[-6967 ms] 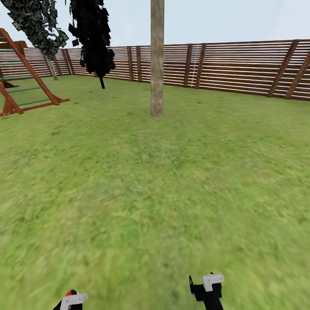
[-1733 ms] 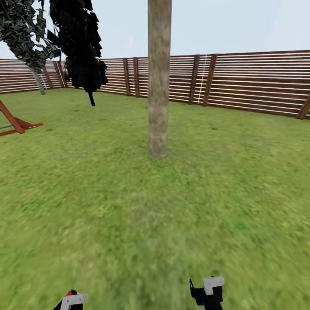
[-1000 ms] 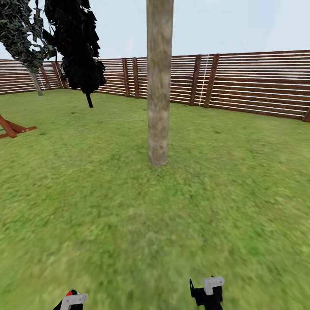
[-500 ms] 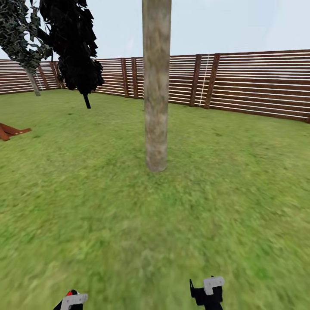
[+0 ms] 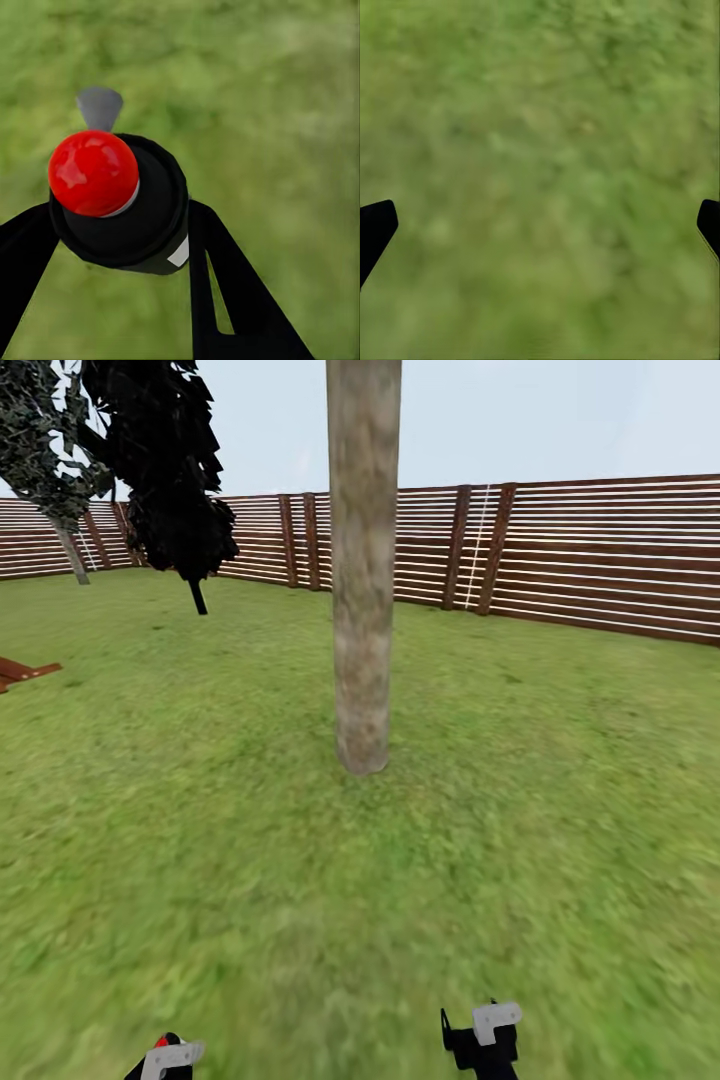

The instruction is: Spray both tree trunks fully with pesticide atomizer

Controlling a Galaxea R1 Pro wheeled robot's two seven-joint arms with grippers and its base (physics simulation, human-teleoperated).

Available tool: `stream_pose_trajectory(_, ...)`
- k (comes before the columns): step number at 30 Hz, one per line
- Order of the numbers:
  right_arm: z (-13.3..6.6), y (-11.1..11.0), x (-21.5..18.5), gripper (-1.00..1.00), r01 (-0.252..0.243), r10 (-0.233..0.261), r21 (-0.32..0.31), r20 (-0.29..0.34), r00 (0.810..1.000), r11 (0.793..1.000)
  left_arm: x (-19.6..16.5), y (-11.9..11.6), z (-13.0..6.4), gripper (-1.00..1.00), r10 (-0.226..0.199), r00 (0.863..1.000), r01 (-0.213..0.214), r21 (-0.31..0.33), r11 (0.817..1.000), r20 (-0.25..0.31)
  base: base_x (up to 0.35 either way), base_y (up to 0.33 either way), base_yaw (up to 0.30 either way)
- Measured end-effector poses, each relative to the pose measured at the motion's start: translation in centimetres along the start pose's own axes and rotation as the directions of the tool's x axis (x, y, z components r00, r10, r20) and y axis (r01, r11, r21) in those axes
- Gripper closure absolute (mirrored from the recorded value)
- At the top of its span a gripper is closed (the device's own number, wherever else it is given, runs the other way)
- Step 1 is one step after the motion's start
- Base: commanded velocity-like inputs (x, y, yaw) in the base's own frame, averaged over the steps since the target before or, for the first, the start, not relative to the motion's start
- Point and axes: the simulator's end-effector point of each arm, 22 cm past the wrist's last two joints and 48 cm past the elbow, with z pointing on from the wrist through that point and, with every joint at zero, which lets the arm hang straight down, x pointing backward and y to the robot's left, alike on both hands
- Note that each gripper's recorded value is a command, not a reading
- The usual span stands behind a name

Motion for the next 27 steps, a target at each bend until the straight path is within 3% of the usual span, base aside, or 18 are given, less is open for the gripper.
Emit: stream_pose_trajectory(27, 0.00, 0.01, 0.00, -1.00, 0.001, -0.001, 0.000, 0.000, 1.000, 1.000, 0.02, -0.25, -0.01, 1.00, -0.002, 1.000, 0.002, 0.003, 1.000, 0.000, 0.344, -0.021, 0.000)
